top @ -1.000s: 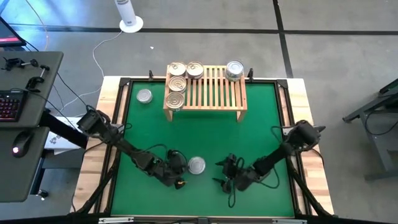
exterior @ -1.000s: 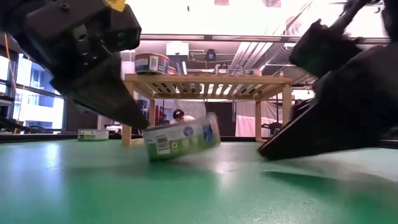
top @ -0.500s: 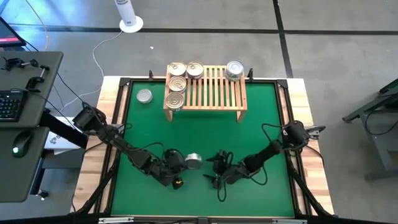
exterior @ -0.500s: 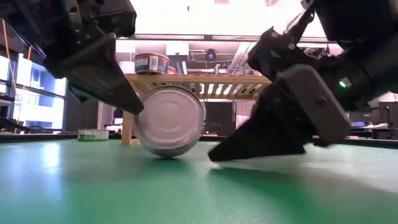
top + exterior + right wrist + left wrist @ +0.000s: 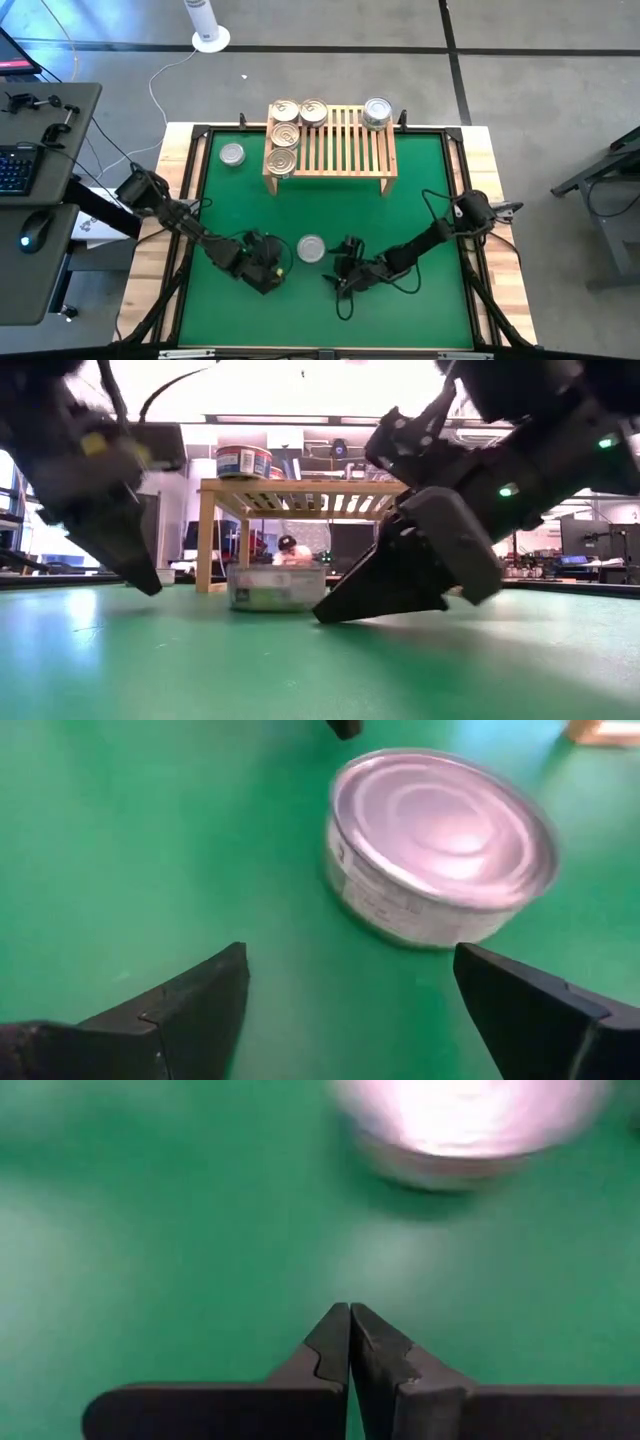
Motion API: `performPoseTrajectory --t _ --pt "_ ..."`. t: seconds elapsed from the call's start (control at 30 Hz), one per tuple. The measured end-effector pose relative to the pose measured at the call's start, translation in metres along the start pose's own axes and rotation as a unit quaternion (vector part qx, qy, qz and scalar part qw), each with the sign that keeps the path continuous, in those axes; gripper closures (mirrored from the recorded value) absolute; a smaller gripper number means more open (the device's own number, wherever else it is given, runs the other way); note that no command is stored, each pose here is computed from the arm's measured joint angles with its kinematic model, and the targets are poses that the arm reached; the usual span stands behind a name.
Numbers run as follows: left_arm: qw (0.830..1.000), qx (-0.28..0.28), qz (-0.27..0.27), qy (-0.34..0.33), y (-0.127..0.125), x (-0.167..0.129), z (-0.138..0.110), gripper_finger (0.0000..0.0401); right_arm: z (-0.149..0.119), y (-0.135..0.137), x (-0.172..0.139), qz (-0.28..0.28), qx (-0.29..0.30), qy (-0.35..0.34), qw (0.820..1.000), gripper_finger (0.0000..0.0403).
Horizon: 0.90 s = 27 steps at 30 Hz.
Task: Stack canned seafood by type on shelf
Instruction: Put the center green tuna can on the shelf aligned with the other green tuna can
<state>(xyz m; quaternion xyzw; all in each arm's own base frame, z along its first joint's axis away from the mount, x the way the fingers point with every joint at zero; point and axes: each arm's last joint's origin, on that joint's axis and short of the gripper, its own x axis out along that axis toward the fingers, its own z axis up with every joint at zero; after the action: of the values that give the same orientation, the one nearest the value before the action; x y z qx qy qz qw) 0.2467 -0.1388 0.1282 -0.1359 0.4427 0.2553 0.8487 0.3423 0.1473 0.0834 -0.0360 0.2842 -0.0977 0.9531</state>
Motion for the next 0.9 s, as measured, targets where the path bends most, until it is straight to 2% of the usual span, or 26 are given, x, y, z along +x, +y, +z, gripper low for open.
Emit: performPoseTrajectory --t 0.07,0.13,0.33,0.47,0.7,0.8,0.9 --pt "1.0 -0.007 0.025 -0.013 0.011 0.009 -0.002 0.0401 0.001 -0.009 0.005 -0.007 0.017 0.004 1.0 0.0057" --pt "0.999 -0.008 0.021 -0.034 0.02 0.019 -0.003 0.0401 0.003 -0.018 0.011 -0.004 0.034 0.011 0.999 0.0058" --pt "0.992 -0.014 -0.041 -0.115 0.037 0.042 0.002 0.0401 0.009 -0.035 0.021 0.017 0.021 0.006 1.0 0.0058" --pt "0.982 -0.021 -0.09 -0.163 0.039 0.047 0.012 0.0401 0.013 -0.042 0.026 0.015 0.011 -0.011 1.0 0.0058" --pt "0.982 -0.016 -0.095 -0.162 0.041 0.054 0.014 0.0401 0.015 -0.051 0.033 0.035 0.032 -0.018 0.999 0.0057" --pt "0.982 -0.016 -0.091 -0.164 0.041 0.057 0.013 0.0401 0.01 -0.052 0.04 0.043 0.066 -0.027 0.997 0.0057" --pt "0.983 -0.019 -0.088 -0.162 0.041 0.062 0.01 0.0401 0.001 -0.051 0.05 0.058 0.076 -0.038 0.995 0.0054"
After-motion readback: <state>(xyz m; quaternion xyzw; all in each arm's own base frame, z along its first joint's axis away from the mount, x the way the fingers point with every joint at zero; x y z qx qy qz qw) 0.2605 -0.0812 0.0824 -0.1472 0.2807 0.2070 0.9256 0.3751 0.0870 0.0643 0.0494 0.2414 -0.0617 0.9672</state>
